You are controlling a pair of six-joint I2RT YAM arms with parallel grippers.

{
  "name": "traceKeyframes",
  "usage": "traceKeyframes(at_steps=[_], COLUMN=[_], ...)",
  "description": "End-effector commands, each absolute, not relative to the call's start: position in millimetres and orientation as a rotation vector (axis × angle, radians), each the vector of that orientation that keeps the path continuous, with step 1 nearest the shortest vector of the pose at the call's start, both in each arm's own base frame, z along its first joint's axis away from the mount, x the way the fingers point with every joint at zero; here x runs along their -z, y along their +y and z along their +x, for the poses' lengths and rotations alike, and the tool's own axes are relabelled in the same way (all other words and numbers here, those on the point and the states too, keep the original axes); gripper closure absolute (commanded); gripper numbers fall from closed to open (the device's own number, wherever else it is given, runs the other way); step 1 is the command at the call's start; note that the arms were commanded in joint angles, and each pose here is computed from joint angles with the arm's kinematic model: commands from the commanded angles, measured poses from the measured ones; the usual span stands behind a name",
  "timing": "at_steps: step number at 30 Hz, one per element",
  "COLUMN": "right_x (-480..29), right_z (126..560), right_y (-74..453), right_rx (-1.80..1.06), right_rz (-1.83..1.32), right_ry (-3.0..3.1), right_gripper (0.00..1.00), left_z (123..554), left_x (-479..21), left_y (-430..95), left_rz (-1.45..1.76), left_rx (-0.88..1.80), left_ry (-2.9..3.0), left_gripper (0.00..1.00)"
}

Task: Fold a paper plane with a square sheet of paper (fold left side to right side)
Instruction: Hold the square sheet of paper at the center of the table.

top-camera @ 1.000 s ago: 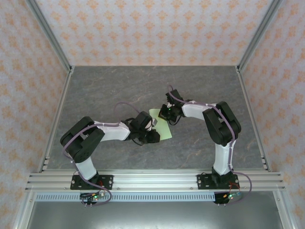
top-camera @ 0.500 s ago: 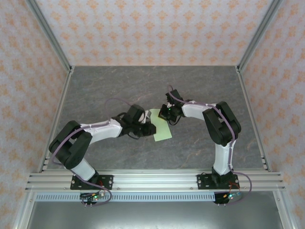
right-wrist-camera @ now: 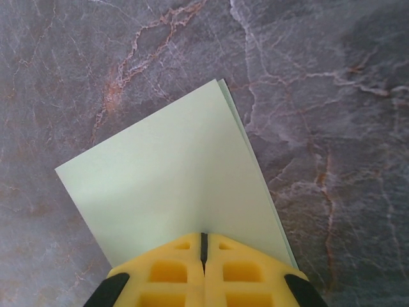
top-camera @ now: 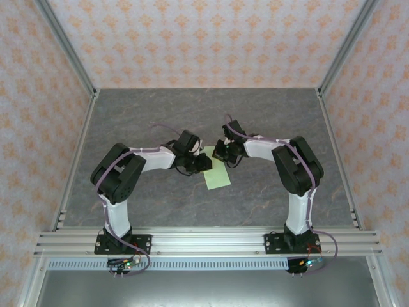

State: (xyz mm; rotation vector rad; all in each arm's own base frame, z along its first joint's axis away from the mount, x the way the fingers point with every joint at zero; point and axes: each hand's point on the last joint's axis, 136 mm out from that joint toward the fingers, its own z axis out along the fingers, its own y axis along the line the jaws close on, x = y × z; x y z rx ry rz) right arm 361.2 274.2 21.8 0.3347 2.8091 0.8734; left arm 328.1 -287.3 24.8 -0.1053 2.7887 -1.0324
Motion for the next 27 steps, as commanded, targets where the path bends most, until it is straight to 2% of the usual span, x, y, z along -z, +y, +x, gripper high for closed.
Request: traceKeyframes(at_steps=[1, 7, 12, 20, 27], right_x=[-14.9, -71.9, -98.8, -71.0, -32.0], right_z=[343.7, 356.7, 338.6, 271.9, 251.8], right_y=[270.0, 278.3, 258.8, 241.7, 231.9], right_rx=[-0.815, -0.91, -0.843, -0.834, -0.737], right_rz=[0.325, 0.236, 0.205, 0.252, 0.313], right_ry=[2.861, 2.717, 2.701, 2.878, 2.977], right_gripper=[0.98, 0.94, 0.9, 0.94, 0.96], left_z=[321.9, 311.6, 305.9, 307.3, 309.0], left_x=[-19.9, -5.3, 3.1, -1.7, -4.5], left_y=[-283.2, -274.1, -274.1, -282.2, -284.3], left_rz=[-0.088, -0.116, -0.121, -0.092, -0.084], left_rx=[0.989, 0.931, 0.911, 0.916, 0.912], left_ry=[2.813, 2.856, 2.88, 2.873, 2.872], left_gripper=[0.81, 0.81, 0.81, 0.81, 0.81])
